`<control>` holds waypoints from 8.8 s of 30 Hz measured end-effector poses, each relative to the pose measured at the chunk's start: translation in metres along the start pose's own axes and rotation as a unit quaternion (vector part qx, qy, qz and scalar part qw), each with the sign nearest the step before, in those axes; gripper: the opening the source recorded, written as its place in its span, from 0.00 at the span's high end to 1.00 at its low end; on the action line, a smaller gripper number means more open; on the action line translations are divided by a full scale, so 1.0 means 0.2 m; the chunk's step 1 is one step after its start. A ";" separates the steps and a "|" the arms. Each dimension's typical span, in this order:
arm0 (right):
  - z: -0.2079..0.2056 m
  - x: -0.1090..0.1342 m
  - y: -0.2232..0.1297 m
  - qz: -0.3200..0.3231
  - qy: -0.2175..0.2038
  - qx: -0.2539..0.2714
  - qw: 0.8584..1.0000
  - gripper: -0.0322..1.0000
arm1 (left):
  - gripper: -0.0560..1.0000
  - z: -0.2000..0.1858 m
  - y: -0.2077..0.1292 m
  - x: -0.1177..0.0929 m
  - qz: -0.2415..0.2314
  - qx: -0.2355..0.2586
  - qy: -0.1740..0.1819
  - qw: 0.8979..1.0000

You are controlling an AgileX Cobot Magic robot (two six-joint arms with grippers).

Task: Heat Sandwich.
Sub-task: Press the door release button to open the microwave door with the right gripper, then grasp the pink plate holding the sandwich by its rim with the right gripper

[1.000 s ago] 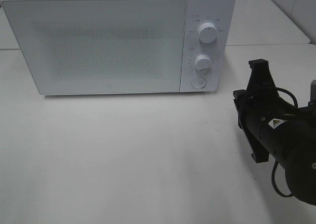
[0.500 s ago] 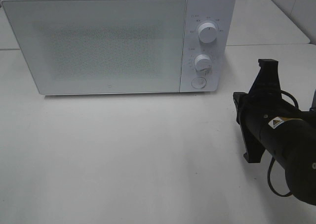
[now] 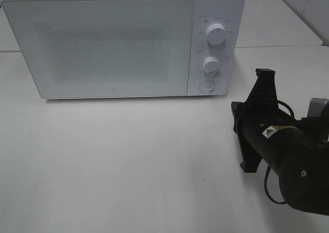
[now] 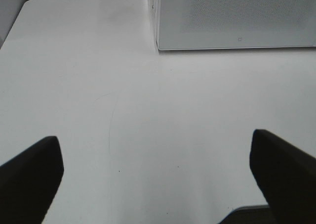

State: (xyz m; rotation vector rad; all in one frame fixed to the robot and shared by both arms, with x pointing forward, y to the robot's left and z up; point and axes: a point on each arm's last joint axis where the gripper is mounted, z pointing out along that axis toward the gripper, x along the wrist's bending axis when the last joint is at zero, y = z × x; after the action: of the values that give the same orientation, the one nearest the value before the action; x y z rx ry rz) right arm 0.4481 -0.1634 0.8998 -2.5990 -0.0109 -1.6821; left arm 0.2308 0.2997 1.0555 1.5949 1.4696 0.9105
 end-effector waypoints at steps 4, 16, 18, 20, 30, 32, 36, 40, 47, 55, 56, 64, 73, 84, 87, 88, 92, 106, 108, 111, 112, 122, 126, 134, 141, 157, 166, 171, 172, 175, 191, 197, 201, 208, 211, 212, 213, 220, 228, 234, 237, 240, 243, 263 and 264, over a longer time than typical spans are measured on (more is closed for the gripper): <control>0.06 0.00 -0.02 -0.003 0.001 0.000 1.000 0.95 | 0.04 0.00 0.00 0.00 0.000 0.000 0.000 1.000; 0.28 0.04 -0.09 0.003 -0.005 0.015 1.000 0.95 | 0.04 0.00 0.00 0.00 0.000 0.000 0.000 1.000; 0.32 0.04 -0.10 0.006 -0.006 0.014 1.000 0.95 | 0.04 0.00 0.00 0.00 0.000 0.000 0.000 1.000; 0.35 0.05 -0.10 0.008 -0.008 0.011 1.000 0.95 | 0.04 0.00 0.00 0.00 0.000 0.000 0.000 1.000; 0.50 0.05 -0.09 0.009 -0.016 0.008 1.000 0.95 | 0.04 0.00 0.00 0.00 0.000 0.000 0.000 1.000; 0.54 0.05 -0.09 0.010 -0.018 0.007 1.000 0.95 | 0.04 0.00 0.00 0.00 0.000 0.000 0.000 1.000; 0.59 0.04 -0.10 0.013 -0.024 0.009 1.000 0.95 | 0.04 0.00 0.00 0.00 0.000 0.000 0.000 1.000; 0.62 0.04 -0.11 0.015 -0.025 0.014 0.999 0.95 | 0.04 0.00 0.00 0.00 0.000 0.000 0.000 1.000; 0.67 0.01 -0.12 0.014 -0.028 0.013 0.999 0.95 | 0.04 0.00 0.00 0.00 0.000 0.000 0.000 1.000; 0.69 0.00 -0.10 0.019 -0.028 0.000 0.999 0.95 | 0.04 0.00 0.00 0.00 0.000 0.000 0.000 1.000; 0.69 0.00 -0.09 0.021 -0.028 -0.001 0.999 0.95 | 0.04 0.00 0.00 0.00 0.000 0.000 0.000 1.000; 0.70 0.01 -0.07 0.023 -0.018 -0.009 1.000 0.95 | 0.04 0.00 0.00 0.00 0.000 0.000 0.000 1.000; 0.70 0.02 -0.08 0.017 -0.011 -0.002 1.000 0.95 | 0.04 0.00 0.00 0.00 0.000 0.000 0.000 1.000; 0.72 0.04 -0.07 0.018 -0.008 -0.002 1.000 0.95 | 0.04 0.00 0.00 0.00 0.000 0.000 0.000 1.000; 0.73 0.04 -0.07 0.018 -0.009 -0.001 1.000 0.95 | 0.04 0.00 0.00 0.00 0.000 0.000 0.000 1.000; 0.73 0.05 -0.07 0.016 -0.010 0.000 1.000 0.95 | 0.04 0.00 0.00 0.00 0.000 0.000 0.000 1.000; 0.73 0.05 -0.07 0.013 -0.014 -0.001 1.000 0.95 | 0.04 0.00 0.00 0.00 0.000 0.000 0.000 1.000; 0.80 0.03 -0.10 0.014 -0.015 -0.020 1.000 0.95 | 0.04 0.00 0.00 0.00 0.000 0.000 0.000 1.000; 0.80 0.02 -0.11 0.008 -0.015 -0.026 1.000 0.95 | 0.04 0.00 0.00 0.00 0.000 0.000 0.000 1.000; 0.81 0.03 -0.12 0.004 -0.014 -0.031 0.999 0.95 | 0.04 0.00 0.00 0.00 0.000 0.000 0.000 1.000; 0.81 0.03 -0.12 0.001 -0.014 -0.034 0.999 0.95 | 0.04 0.00 0.00 0.00 0.000 0.000 0.000 1.000; 0.81 0.03 -0.13 -0.002 -0.014 -0.038 0.999 0.95 | 0.04 0.00 0.00 0.00 0.000 0.000 0.000 1.000; 0.81 0.03 -0.13 -0.002 -0.014 -0.038 0.999 0.95 | 0.04 0.00 0.00 0.00 0.000 0.000 0.000 1.000; 0.81 0.03 -0.12 -0.002 -0.014 -0.040 0.999 0.95 | 0.04 0.00 0.00 0.00 0.000 0.000 0.000 1.000; 0.81 0.03 -0.12 -0.003 -0.014 -0.040 0.999 0.95 | 0.04 0.00 0.00 0.00 0.000 0.000 0.000 1.000; 0.76 0.06 -0.12 0.035 -0.029 -0.029 0.999 0.95 | 0.04 0.00 0.00 0.00 0.000 0.000 0.000 1.000; 0.64 0.10 -0.10 0.015 -0.035 0.001 0.999 0.95 | 0.04 0.00 0.00 0.00 0.000 0.000 0.000 1.000; 0.55 0.11 -0.07 0.002 -0.043 0.016 0.999 0.95 | 0.04 0.00 0.00 0.00 0.000 0.000 0.000 1.000; 0.55 0.11 -0.07 0.002 -0.043 0.016 0.999 0.95 | 0.04 0.00 0.00 0.00 0.000 0.000 0.000 1.000; 0.46 0.10 -0.05 -0.014 -0.068 0.032 0.997 0.95 | 0.04 0.00 0.00 0.00 0.000 0.000 0.000 1.000; 0.15 0.17 -0.02 -0.214 -0.146 0.153 0.954 0.95 | 0.04 0.00 0.00 0.00 0.000 0.000 0.000 1.000; 0.06 0.22 -0.04 -0.338 -0.152 0.212 0.904 0.95 | 0.04 0.00 0.00 0.00 0.000 0.000 0.000 1.000; 0.04 0.26 -0.07 -0.421 -0.152 0.260 0.856 0.95 | 0.04 0.00 0.00 0.00 0.000 0.000 0.000 1.000; 0.02 0.33 -0.12 -0.519 -0.152 0.325 0.776 0.95 | 0.04 0.00 0.00 0.00 0.000 0.000 0.000 1.000; 0.02 0.35 -0.13 -0.546 -0.149 0.339 0.752 0.95 | 0.04 0.00 0.00 0.00 0.000 0.000 0.000 1.000; 0.01 0.37 -0.14 -0.574 -0.145 0.352 0.725 0.95 | 0.04 0.00 0.00 0.00 0.000 0.000 0.000 1.000; 0.01 0.37 -0.14 -0.589 -0.144 0.360 0.709 0.95 | 0.04 0.00 0.00 0.00 0.000 0.000 0.000 1.000; -0.02 0.40 -0.16 -0.667 -0.131 0.417 0.604 0.95 | 0.04 0.00 0.00 0.00 0.000 0.000 0.000 1.000; -0.09 0.42 -0.16 -0.762 -0.073 0.513 0.389 0.95 | 0.04 0.00 0.00 0.00 0.000 0.000 0.000 1.000; -0.12 0.41 -0.13 -0.802 -0.026 0.545 0.242 0.94 | 0.04 0.00 0.00 0.00 0.000 0.000 0.000 1.000; -0.13 0.40 -0.12 -0.815 -0.008 0.550 0.181 0.94 | 0.04 0.00 0.00 0.00 0.000 0.000 0.000 1.000; -0.12 0.40 -0.10 -0.830 0.017 0.547 0.107 0.93 | 0.04 0.00 0.00 0.00 0.000 0.000 0.000 1.000; -0.12 0.40 -0.09 -0.836 0.027 0.543 0.073 0.93 | 0.04 0.00 0.00 0.00 0.000 0.000 0.000 1.000; -0.06 0.43 -0.04 -0.878 0.019 0.478 -0.017 0.09 | 0.04 0.00 0.00 0.00 0.000 0.000 0.000 1.000; -0.06 0.43 -0.04 -0.879 0.016 0.476 -0.018 0.06 | 0.04 0.00 0.00 0.00 0.000 0.000 0.000 1.000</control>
State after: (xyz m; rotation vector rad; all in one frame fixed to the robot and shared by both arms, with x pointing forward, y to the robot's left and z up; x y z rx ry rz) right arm 0.4729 -0.1582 0.9832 -0.1140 2.9819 0.0671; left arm 0.2308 0.2997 1.0555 1.5949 1.4696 0.9105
